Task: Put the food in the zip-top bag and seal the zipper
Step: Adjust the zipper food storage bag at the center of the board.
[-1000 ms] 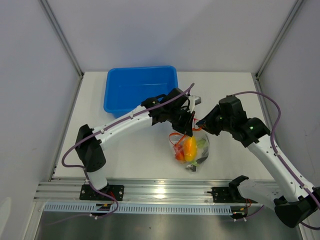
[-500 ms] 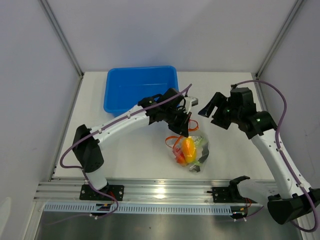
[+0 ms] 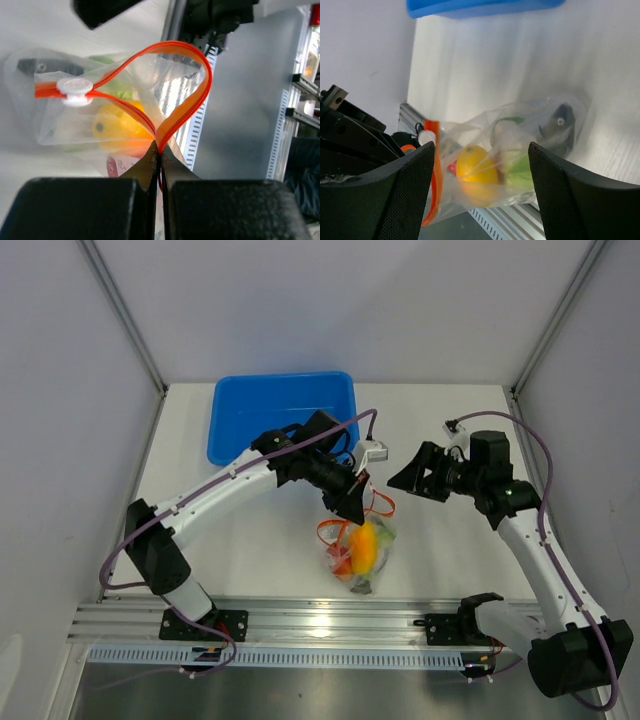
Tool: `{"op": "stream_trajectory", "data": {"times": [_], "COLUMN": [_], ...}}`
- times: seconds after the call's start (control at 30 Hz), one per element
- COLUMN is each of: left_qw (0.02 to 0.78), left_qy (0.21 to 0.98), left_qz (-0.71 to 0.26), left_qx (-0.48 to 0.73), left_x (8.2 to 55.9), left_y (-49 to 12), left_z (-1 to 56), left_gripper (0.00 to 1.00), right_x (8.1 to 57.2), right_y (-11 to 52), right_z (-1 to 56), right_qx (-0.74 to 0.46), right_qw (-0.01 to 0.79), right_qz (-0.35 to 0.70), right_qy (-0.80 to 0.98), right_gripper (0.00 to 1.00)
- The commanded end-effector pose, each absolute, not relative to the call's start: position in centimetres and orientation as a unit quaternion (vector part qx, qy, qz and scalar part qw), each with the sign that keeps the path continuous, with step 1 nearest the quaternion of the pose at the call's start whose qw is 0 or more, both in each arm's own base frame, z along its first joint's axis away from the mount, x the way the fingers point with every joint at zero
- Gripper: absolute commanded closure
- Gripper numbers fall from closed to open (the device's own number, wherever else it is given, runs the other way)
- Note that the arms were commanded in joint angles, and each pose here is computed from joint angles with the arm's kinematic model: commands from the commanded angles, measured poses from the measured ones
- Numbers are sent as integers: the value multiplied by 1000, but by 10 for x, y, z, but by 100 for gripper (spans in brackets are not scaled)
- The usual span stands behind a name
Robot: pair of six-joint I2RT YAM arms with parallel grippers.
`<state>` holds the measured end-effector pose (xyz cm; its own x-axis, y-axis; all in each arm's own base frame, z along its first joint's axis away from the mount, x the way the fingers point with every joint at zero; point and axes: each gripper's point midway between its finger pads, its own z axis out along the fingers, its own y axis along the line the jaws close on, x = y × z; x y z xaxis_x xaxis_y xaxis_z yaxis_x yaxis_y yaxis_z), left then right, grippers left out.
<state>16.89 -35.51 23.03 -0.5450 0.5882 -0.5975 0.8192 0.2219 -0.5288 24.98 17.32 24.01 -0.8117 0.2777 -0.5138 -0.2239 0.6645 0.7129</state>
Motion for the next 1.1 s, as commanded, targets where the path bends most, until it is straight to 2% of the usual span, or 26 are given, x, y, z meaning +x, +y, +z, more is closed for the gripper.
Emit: {"op": "stream_trajectory", "data": {"times": [0.0,0.27,0.37,0.5,0.83,1.07], "left_qw": [162,160,164,160,126,112], "left_qy": [703,718,709,651,609,602], "left_qz": [-473,-447,-476,-550,-606,-621], "left_qx": [506,508,494,498,496,489], "left_x": [146,143,140,116,87,77], "left_y": [-346,-329,-323,-320,-311,-305], "left_z": [278,277,291,326,345,350], "left_gripper": [100,99,99,99,100,99], "right_x": [253,248,233,206,177,169], "right_y": [189,189,193,214,245,252], "right_z": [270,281,291,293,301,312], "right_qx": [-85,-176,-228,-276,-359,-389], "right_qw": [356,357,343,279,209,199], "right_qz": [475,543,586,634,659,665], "right_qy": [800,740,698,666,628,606], "right_gripper": [23,27,24,22,22,23]}}
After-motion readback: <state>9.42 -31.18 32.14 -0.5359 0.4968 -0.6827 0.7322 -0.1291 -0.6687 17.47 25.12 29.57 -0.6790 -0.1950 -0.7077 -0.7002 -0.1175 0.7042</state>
